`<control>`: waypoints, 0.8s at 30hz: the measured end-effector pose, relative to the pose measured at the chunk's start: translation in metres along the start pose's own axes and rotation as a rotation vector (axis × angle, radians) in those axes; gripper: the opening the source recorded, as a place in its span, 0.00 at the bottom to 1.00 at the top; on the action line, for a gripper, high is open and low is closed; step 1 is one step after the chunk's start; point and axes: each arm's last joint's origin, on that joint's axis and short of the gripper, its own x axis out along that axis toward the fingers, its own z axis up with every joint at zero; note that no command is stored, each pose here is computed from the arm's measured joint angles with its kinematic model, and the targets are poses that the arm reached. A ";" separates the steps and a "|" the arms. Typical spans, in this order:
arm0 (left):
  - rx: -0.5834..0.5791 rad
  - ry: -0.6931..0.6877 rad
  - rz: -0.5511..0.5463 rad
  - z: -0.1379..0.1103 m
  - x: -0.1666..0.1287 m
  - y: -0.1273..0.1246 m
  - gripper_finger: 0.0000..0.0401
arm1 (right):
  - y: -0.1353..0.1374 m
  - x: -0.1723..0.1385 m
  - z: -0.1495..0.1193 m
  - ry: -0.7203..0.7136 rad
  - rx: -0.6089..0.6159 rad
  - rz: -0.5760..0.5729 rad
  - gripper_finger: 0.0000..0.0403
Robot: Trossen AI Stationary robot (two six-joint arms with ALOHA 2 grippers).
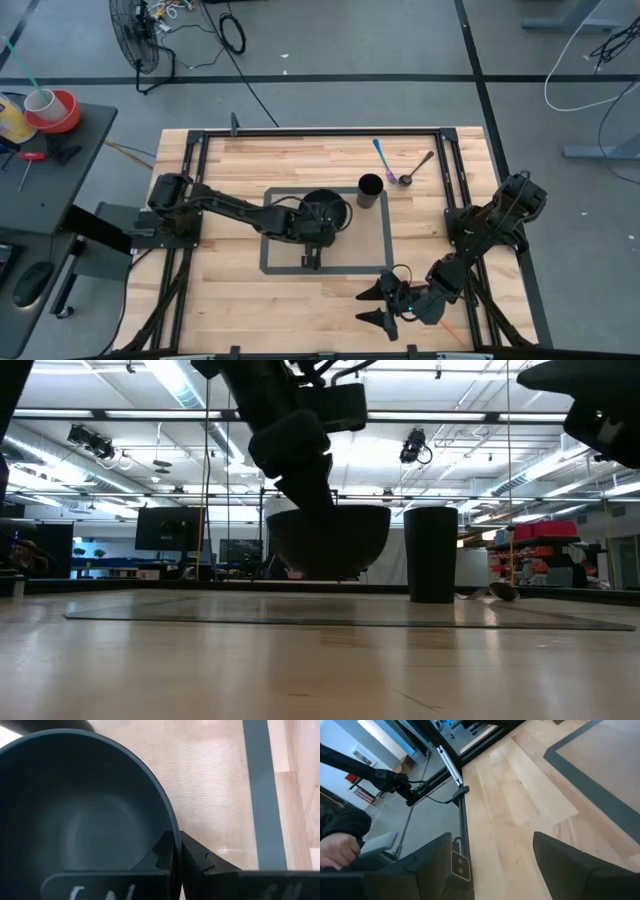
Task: Pick & Place Utensil
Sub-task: Put the black bowl to the bottom left of the black cup on the transparent mat
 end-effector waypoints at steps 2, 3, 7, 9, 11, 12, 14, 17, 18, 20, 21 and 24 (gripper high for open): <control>0.005 0.017 0.001 -0.002 0.002 -0.001 0.04 | 0.000 0.000 0.000 0.000 0.002 0.000 0.69; 0.005 0.021 -0.006 -0.003 0.004 -0.001 0.04 | 0.000 0.000 0.000 0.000 0.002 0.000 0.69; 0.010 0.017 -0.041 -0.003 0.008 -0.006 0.04 | -0.001 0.001 0.000 -0.002 -0.002 -0.011 0.69; 0.012 0.024 -0.044 -0.004 0.012 -0.007 0.04 | -0.002 0.001 0.000 -0.005 -0.004 -0.018 0.69; 0.016 0.037 -0.048 -0.006 0.016 -0.009 0.04 | -0.002 0.001 0.000 -0.006 -0.004 -0.019 0.69; 0.014 0.029 -0.050 -0.005 0.017 -0.009 0.04 | -0.002 0.001 0.000 -0.005 -0.005 -0.019 0.69; 0.013 0.026 -0.050 -0.005 0.017 -0.009 0.04 | -0.002 0.001 0.000 -0.007 -0.004 -0.020 0.69; 0.006 0.000 -0.050 -0.002 0.017 -0.009 0.04 | -0.002 0.001 0.000 -0.007 -0.005 -0.021 0.69; 0.003 -0.010 -0.051 -0.001 0.017 -0.009 0.04 | -0.002 0.001 0.000 -0.007 -0.004 -0.021 0.69; -0.006 -0.028 -0.054 0.001 0.016 -0.009 0.04 | -0.002 0.001 0.000 -0.006 -0.006 -0.022 0.69; -0.006 -0.027 -0.061 0.001 0.016 -0.009 0.04 | -0.002 0.001 0.000 -0.007 -0.005 -0.021 0.69; -0.007 -0.015 -0.084 -0.001 0.016 -0.010 0.04 | -0.002 0.001 0.000 -0.007 -0.005 -0.021 0.69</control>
